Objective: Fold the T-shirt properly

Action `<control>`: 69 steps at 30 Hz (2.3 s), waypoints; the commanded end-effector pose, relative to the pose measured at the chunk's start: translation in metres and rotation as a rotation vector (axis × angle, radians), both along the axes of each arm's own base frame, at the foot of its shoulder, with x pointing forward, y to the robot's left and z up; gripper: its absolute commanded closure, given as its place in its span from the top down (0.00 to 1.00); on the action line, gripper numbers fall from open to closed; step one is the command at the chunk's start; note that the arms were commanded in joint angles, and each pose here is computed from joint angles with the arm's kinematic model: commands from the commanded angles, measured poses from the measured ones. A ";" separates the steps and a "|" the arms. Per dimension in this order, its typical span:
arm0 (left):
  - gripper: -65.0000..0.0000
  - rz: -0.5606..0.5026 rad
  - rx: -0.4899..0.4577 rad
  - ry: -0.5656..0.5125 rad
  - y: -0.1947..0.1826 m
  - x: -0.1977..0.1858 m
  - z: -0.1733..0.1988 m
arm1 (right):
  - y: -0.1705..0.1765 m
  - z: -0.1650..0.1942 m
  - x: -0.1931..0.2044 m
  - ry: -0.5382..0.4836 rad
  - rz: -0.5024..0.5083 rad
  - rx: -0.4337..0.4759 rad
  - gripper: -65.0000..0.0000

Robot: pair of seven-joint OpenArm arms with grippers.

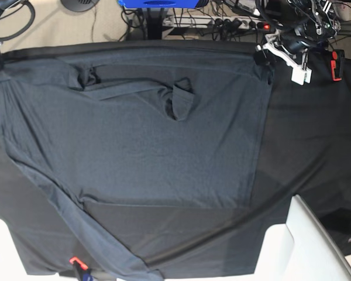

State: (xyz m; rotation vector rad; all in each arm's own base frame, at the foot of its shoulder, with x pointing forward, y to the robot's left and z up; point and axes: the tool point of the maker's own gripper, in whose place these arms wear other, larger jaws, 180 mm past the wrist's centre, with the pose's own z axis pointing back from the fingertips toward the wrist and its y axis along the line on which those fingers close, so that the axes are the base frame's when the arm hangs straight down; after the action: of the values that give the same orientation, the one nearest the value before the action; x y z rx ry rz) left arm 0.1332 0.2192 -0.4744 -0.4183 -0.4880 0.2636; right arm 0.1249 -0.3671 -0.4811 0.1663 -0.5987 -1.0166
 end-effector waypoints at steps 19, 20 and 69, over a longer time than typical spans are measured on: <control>0.87 -0.001 0.037 -0.032 0.015 0.005 0.010 | -0.015 0.012 0.003 -0.026 -0.014 -0.048 0.52; 0.93 0.001 0.037 -0.032 0.015 0.005 0.010 | -0.016 0.012 0.003 -0.027 -0.013 -0.051 0.52; 0.53 0.174 0.243 -0.229 0.101 -0.005 0.059 | -0.033 0.033 0.233 -0.123 0.637 -0.442 0.74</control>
State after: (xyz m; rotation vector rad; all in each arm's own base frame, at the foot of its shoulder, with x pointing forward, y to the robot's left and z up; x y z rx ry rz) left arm 0.1241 0.3157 -0.4244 -0.1746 -0.7394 0.3348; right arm 0.3439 -0.3884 -0.4676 0.0330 -0.7435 -0.2487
